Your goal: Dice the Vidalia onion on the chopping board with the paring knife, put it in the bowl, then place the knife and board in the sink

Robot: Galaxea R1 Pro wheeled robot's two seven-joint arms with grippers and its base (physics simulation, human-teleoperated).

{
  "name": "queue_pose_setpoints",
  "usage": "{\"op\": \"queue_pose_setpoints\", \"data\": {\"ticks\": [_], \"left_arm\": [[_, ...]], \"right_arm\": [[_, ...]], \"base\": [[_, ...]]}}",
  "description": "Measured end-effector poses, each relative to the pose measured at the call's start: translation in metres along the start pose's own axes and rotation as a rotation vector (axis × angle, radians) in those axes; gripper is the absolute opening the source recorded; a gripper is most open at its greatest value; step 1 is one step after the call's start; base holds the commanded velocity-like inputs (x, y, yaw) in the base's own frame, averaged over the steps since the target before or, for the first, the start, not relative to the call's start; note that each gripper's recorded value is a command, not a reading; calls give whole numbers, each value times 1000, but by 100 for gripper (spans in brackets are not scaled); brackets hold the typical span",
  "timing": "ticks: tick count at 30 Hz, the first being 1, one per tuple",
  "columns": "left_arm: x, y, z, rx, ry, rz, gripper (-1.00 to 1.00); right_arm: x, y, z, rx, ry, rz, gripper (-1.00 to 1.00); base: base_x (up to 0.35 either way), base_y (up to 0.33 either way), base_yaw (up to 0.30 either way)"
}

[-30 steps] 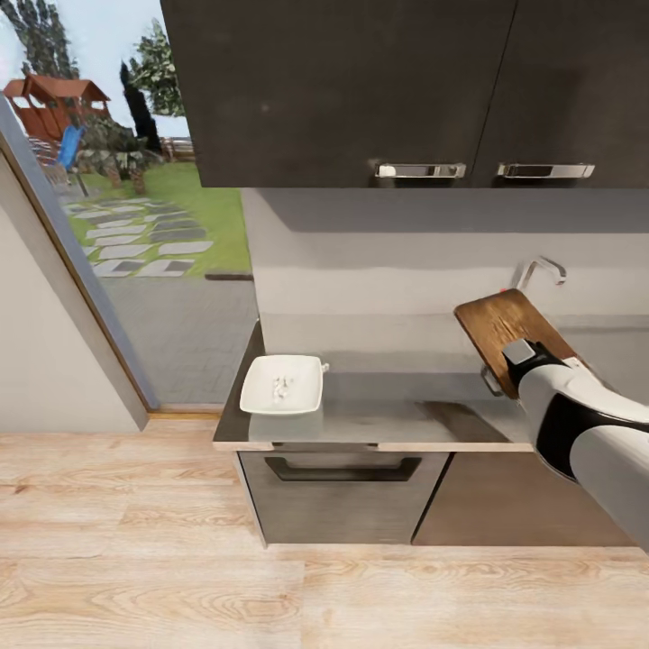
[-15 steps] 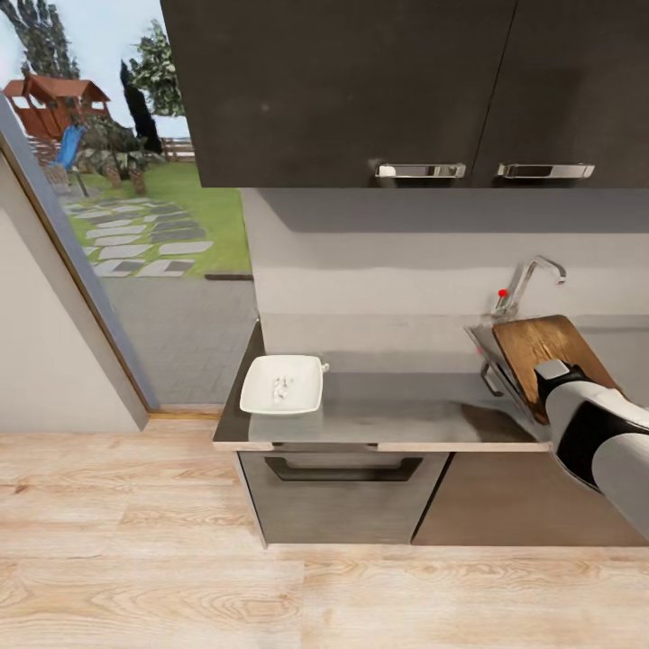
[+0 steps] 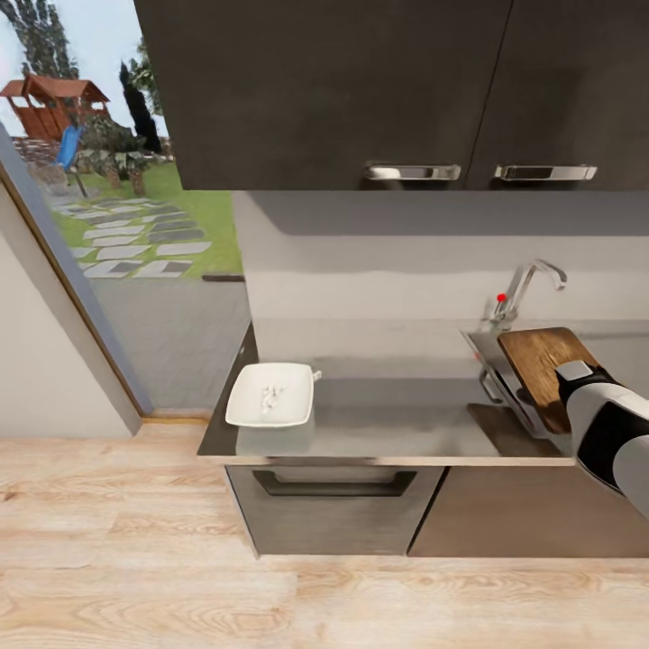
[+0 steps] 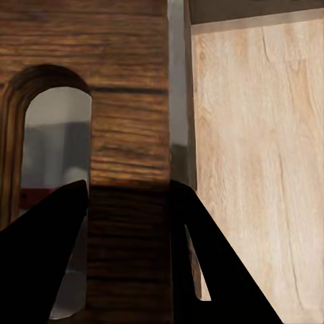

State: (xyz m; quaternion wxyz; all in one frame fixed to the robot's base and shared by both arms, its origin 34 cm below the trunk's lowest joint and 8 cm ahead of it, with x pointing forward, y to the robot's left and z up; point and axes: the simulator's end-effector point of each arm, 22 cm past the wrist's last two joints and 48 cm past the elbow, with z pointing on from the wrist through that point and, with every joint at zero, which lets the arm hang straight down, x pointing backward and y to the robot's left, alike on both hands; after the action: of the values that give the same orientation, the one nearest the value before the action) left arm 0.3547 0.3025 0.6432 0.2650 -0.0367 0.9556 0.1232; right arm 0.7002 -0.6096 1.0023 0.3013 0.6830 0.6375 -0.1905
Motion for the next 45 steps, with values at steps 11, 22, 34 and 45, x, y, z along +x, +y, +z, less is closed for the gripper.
{"op": "queue_pose_setpoints", "data": {"ticks": [11, 22, 34, 45], "left_arm": [[0, 0, 0, 0, 0, 0, 100], [0, 0, 0, 0, 0, 0, 100], [0, 0, 0, 0, 1, 0, 100], [0, 0, 0, 0, 1, 0, 100]], "right_arm": [[1, 0, 0, -1, 0, -1, -100], [5, -4, 3, 6, 0, -12, -100], [12, -4, 3, 2, 5, -22, -100], [17, -2, 2, -5, 8, -29, -100]], "base": [[93, -83, 0], [77, -75, 0], [0, 0, 0], [0, -28, 0]]}}
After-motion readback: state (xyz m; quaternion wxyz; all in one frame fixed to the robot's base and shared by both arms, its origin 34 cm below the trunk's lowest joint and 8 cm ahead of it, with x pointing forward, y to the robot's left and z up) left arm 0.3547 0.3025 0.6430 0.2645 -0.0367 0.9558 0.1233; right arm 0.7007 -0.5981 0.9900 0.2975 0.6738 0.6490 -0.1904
